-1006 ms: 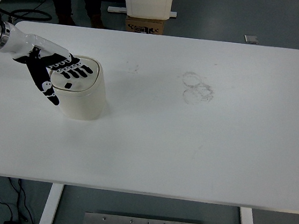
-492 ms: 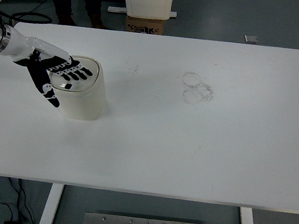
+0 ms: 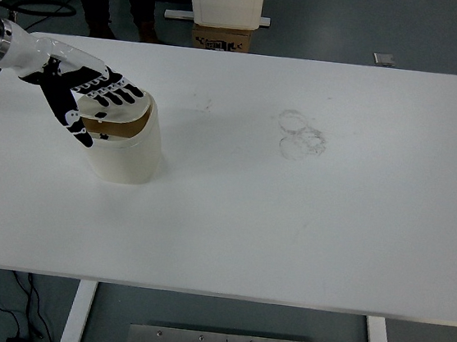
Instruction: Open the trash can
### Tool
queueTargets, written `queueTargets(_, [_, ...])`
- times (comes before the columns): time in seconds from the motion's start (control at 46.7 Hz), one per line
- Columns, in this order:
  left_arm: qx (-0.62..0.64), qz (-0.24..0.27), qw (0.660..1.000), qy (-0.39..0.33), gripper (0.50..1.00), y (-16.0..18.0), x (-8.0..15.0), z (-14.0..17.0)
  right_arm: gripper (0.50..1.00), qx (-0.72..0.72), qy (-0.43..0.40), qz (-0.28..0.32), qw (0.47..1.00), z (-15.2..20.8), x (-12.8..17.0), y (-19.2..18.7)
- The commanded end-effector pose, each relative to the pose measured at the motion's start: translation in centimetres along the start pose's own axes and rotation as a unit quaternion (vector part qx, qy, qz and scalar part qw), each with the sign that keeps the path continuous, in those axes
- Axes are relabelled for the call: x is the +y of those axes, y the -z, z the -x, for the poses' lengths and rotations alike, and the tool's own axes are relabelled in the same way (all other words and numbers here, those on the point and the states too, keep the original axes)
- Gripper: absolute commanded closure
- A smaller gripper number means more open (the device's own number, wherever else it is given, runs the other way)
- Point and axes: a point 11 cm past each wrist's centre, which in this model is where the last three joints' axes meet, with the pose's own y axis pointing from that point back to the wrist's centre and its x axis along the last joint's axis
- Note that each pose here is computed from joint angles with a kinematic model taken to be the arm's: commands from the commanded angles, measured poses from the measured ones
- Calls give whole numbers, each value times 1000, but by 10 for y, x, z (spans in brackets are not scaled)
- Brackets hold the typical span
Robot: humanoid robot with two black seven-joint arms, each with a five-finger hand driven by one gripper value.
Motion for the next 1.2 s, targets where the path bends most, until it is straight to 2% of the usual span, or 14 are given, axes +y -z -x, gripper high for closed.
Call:
queueTargets(0.0, [7,10,1000,-16,500,-3,4,-9,509,1,0,0,1000,0,0,0])
queueTargets(0.278, [86,55,993,-61,500,-4,16,-32,509,0,0,0,1000,0,0,0])
queueTargets(0.599, [191,85,970,-120,500,34,20,-54,509,1,0,0,1000,0,0,0])
queueTargets(0.835, [254,116,950,-139,500,60,12,-51,509,1,1,-1,1000,0,0,1])
queueTargets(1.177, [328,180,915,-152,500,81,-5,-39,509,1,1,0,1000,0,0,0])
